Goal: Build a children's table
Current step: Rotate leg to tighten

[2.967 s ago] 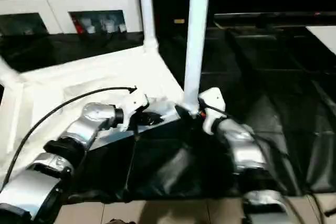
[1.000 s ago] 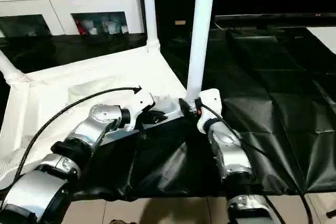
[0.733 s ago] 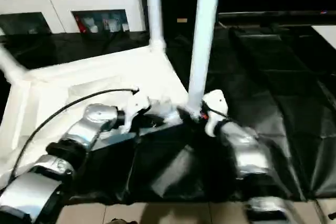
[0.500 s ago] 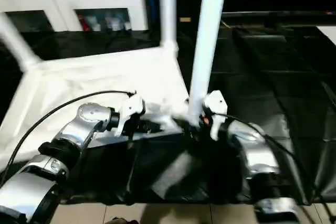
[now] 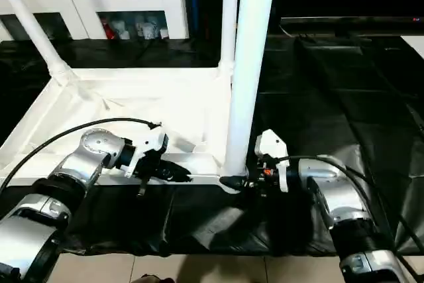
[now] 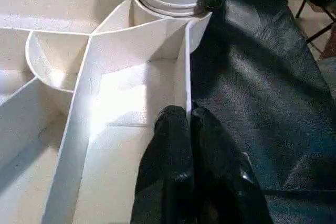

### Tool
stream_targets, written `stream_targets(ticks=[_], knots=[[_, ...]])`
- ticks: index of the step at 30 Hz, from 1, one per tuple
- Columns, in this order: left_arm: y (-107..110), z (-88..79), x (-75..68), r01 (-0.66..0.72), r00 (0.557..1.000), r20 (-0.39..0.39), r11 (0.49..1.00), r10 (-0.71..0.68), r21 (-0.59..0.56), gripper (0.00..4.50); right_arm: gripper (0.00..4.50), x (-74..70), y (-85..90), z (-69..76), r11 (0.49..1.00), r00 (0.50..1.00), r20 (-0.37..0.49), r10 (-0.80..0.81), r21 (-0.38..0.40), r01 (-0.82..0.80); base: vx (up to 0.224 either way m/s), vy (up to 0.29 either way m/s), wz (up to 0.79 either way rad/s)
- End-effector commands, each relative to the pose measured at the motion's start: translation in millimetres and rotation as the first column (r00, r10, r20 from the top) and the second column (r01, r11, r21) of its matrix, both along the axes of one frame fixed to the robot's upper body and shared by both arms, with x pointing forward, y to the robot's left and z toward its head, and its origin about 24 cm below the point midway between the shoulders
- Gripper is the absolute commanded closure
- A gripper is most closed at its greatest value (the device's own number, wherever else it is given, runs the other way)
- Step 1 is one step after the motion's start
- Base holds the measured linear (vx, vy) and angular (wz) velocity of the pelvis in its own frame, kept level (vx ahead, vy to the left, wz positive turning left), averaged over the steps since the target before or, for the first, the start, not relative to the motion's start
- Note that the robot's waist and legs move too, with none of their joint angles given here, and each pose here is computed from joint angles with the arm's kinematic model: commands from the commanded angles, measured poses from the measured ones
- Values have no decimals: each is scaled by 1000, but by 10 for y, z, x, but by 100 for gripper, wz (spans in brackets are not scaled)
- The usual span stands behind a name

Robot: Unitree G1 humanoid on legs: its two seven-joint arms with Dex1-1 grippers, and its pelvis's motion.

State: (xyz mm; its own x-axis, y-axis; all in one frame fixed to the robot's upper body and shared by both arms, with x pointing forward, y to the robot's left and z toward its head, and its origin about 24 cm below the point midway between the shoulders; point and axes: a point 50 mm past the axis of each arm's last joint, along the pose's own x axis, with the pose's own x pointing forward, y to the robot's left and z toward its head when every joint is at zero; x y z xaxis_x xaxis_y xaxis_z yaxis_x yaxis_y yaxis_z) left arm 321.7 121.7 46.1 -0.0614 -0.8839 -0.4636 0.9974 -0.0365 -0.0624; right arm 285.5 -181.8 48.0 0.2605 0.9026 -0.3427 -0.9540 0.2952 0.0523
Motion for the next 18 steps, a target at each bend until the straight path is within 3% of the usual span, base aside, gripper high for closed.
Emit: stream_targets(ticks=[1,8,11,13,17,18], knots=[[3,46,29,20,1000,15,1000,-21,24,450,181,3,59,28,999,999,-2,46,3,-46,0,0,0],[-26,26,47,-15,1000,19,1000,15,22,450,186,-20,101,-5,999,1000,-1,29,19,-29,0,0,0],[-108,-8,100,-109,993,53,993,107,38,450,186,65,163,-28,988,989,50,-139,77,135,0,0,0],[-120,-13,107,-121,991,58,992,118,41,450,186,80,170,-30,983,985,56,-165,86,160,0,0,0],[-365,-45,131,-218,973,72,976,217,-2,450,186,172,322,-96,919,924,70,-375,159,361,0,0,0],[-493,-58,132,-261,962,72,965,263,-26,450,186,203,401,-157,873,879,57,-473,164,459,0,0,0]])
